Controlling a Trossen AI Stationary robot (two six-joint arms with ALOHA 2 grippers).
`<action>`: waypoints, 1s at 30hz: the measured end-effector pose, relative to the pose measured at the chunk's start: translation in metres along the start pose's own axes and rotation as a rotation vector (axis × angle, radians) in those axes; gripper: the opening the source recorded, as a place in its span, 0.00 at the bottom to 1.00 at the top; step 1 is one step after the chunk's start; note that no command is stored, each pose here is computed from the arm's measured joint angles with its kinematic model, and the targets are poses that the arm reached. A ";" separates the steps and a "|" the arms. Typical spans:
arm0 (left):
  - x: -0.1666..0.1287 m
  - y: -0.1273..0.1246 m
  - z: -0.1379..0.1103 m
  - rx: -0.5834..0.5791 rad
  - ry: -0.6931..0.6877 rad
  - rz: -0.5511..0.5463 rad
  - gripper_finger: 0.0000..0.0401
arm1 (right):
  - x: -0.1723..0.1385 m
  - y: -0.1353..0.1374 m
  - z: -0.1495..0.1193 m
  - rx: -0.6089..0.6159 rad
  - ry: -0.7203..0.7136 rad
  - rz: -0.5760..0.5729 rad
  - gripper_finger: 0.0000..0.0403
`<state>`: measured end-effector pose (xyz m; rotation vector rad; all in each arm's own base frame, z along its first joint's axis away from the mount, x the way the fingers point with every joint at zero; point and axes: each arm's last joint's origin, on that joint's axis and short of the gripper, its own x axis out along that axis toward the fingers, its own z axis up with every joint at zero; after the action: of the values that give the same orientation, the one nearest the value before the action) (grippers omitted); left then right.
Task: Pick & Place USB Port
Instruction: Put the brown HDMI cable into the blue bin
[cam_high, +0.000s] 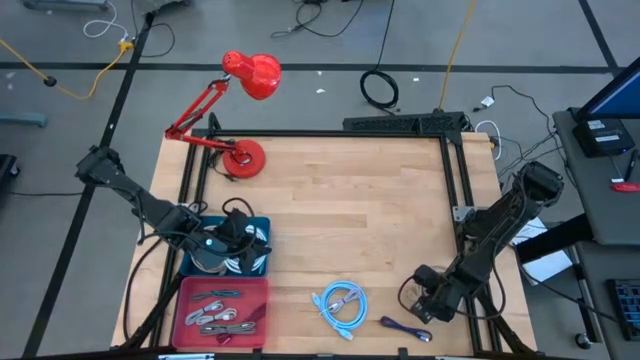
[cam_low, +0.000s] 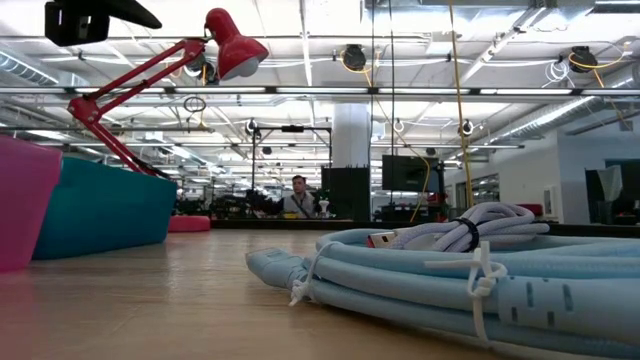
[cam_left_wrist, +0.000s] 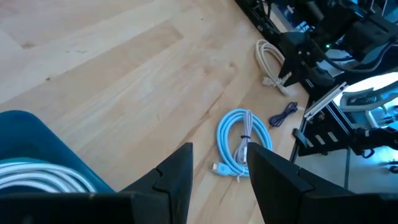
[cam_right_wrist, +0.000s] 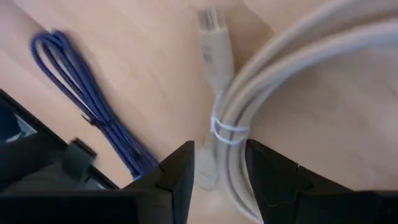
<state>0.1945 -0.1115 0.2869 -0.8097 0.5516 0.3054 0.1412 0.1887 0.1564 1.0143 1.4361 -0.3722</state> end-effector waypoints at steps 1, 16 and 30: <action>0.000 0.000 0.000 0.000 0.000 0.000 0.38 | 0.000 0.000 0.000 -0.001 -0.014 0.001 0.33; 0.000 -0.004 0.001 -0.009 -0.012 -0.035 0.38 | 0.014 -0.009 0.006 -0.037 -0.113 -0.099 0.33; -0.002 -0.014 0.008 0.022 -0.151 -0.102 0.38 | -0.021 0.024 0.027 -0.002 -0.465 0.252 0.13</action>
<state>0.2023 -0.1147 0.3012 -0.7833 0.3711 0.2638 0.1733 0.1745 0.1792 1.0130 0.8807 -0.3900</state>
